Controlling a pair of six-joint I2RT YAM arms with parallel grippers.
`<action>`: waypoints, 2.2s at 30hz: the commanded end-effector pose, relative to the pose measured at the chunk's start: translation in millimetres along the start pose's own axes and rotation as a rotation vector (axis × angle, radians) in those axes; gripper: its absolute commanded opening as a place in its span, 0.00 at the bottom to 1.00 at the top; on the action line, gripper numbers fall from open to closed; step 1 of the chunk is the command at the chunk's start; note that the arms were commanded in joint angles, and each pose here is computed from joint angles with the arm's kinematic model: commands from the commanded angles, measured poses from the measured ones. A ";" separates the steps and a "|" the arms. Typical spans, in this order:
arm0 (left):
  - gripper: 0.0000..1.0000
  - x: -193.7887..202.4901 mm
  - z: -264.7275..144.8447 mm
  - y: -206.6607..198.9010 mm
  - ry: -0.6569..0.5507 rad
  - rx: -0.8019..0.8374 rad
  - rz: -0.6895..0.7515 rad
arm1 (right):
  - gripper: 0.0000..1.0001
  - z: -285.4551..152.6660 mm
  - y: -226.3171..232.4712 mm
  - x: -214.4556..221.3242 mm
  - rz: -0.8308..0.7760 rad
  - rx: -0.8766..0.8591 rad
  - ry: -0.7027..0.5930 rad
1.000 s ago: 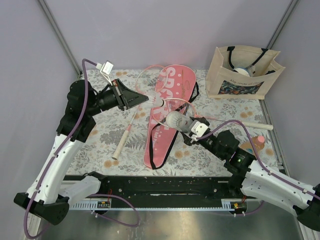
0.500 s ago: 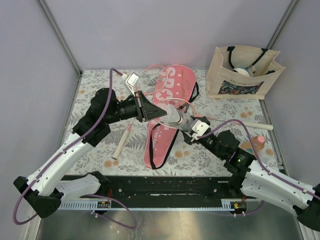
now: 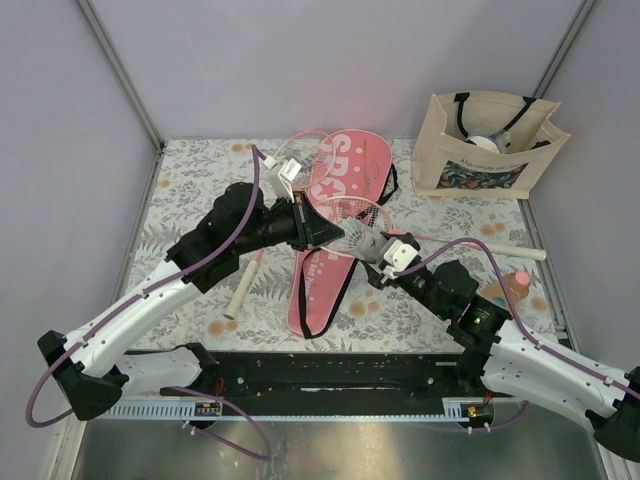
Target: Pack up the badminton gear
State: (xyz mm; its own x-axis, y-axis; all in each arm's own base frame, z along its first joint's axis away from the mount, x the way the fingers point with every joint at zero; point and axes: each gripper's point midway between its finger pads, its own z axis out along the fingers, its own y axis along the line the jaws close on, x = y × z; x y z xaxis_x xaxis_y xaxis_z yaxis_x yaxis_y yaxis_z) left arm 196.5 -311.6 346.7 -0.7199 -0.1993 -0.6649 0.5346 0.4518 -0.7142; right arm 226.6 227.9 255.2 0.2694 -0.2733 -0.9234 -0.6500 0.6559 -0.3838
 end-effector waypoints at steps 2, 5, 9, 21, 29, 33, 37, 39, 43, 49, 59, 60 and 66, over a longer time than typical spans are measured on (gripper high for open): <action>0.02 -3.9 1.2 0.0 -0.025 -0.044 0.068 | 0.58 0.3 -2.1 2.9 0.066 0.028 0.008; 0.04 -3.1 -0.8 1.8 -0.019 -0.074 0.094 | 0.58 -0.3 -1.9 3.5 0.066 0.028 0.008; 0.01 -4.2 0.8 4.9 -0.010 -0.132 0.147 | 0.59 -0.1 -2.2 3.3 0.061 0.027 0.009; 0.06 24.5 23.9 17.5 0.150 -0.197 0.184 | 0.59 2.1 -1.9 -3.4 0.014 0.007 -0.011; 0.46 5.9 2.0 2.2 0.073 -0.187 0.183 | 0.59 0.6 -4.2 5.9 0.029 0.039 0.005; 0.61 -11.8 -21.6 -14.7 -0.003 -0.164 0.180 | 0.60 -3.5 -8.2 9.7 0.025 0.065 0.010; 0.80 -23.8 -43.2 -23.1 -0.073 -0.159 0.175 | 0.60 -7.3 -12.6 11.3 0.016 0.087 0.018; 0.87 -22.0 -52.1 -21.9 -0.075 -0.163 0.176 | 0.60 -8.9 -15.3 9.0 0.016 0.096 0.015; 0.94 -7.8 -61.1 -0.6 -0.071 -0.214 0.181 | 0.60 -11.8 -21.1 -1.8 0.038 0.112 0.000; 0.93 31.5 -56.1 38.1 -0.011 -0.268 0.136 | 0.61 -19.2 -37.4 -27.7 0.085 0.168 -0.060; 0.82 119.5 1.5 106.8 0.158 -0.368 0.112 | 0.61 -45.1 -66.9 -60.5 0.116 0.271 -0.136; 0.81 127.8 7.6 110.2 0.179 -0.379 0.117 | 0.61 -47.7 -69.7 -61.3 0.114 0.284 -0.138; 0.76 158.3 53.2 116.1 0.246 -0.399 0.180 | 0.61 -68.0 -87.4 -63.4 0.120 0.374 -0.150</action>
State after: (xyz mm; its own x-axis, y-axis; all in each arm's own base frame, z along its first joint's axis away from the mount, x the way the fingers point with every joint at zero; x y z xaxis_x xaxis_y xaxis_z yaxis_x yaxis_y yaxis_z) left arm 149.2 -300.4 135.8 -0.7922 0.1509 -0.5913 0.4557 0.7907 -0.4088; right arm 219.6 167.1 308.0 0.2713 -0.1591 -0.9493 -0.4848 0.8294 -0.2775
